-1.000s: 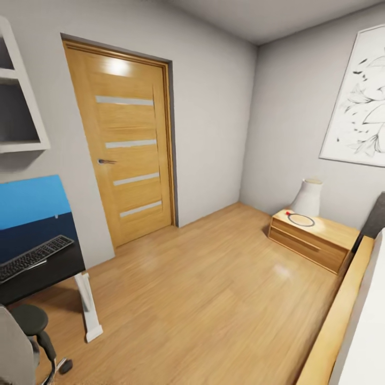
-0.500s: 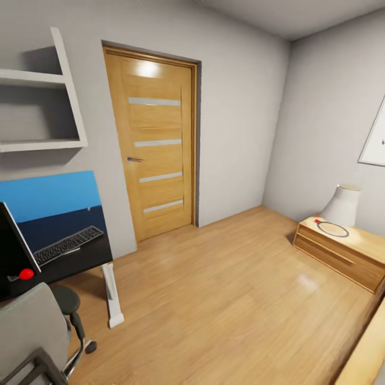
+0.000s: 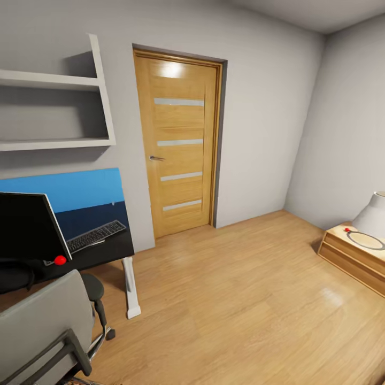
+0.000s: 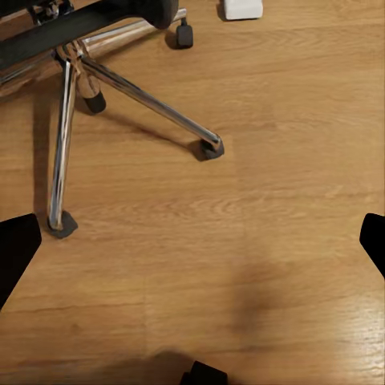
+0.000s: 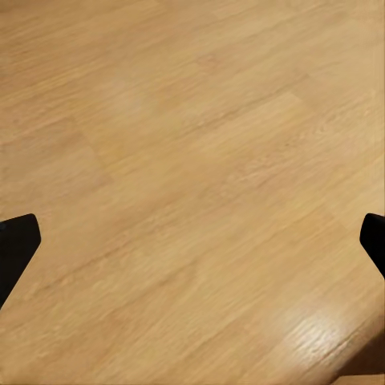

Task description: In the bedroom, organize the workspace by keeping the computer under the desk, ensuring the monitor is on the desk, placing the keyboard on the desk next to the monitor, placing the mouse on the desk next to the keyboard, moving the folder from the swivel chair onto the desk next to the mouse, stacking the notebook on top of the folder with the pen on top of the notebook, and positioning the swivel chair next to the desk.

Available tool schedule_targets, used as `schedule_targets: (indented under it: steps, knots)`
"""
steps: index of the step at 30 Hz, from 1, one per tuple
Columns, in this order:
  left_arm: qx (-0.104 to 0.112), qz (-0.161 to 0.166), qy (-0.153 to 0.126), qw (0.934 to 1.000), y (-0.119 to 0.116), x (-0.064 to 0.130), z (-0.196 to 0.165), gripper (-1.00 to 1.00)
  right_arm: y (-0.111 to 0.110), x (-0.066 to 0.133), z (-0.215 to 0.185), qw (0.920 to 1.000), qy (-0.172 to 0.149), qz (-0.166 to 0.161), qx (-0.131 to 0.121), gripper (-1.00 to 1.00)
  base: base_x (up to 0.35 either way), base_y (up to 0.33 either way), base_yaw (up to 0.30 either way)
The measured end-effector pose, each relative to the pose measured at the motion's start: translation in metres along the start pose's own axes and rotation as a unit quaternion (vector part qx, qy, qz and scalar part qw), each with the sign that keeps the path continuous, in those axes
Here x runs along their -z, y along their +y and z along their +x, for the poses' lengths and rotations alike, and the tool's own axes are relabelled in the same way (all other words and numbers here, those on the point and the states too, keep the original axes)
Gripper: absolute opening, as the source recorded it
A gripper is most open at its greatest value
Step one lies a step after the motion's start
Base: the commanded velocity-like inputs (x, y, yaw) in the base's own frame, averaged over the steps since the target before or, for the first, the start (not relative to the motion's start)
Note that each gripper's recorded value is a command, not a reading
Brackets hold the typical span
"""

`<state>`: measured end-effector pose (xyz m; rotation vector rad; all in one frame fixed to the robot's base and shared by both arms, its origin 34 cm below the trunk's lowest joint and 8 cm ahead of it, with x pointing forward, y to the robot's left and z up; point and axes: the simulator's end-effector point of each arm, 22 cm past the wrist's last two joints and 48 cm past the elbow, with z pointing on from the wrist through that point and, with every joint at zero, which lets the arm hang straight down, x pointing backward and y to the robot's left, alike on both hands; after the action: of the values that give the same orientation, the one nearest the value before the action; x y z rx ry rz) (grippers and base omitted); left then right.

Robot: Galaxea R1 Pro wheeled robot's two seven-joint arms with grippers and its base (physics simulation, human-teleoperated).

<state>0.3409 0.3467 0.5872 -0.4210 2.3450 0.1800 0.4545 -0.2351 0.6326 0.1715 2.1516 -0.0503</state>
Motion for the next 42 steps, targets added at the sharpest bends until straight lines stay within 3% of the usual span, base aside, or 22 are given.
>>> schedule_targets:
  steps: [31, 42]
  knots:
    - [0.000, 0.001, 0.001, 1.0000, -0.0019, 0.0005, 0.0009, 1.00, 0.0004, 0.0001, 0.0009, 1.0000, 0.001, -0.003, 0.001, 1.00, 0.002, 0.000, 0.005]
    - [0.000, 0.002, 0.000, 1.0000, -0.0023, 0.0006, 0.0007, 1.00, -0.0031, 0.0001, 0.0009, 1.0000, 0.002, 0.000, 0.002, 1.00, 0.283, 0.000, 0.000]
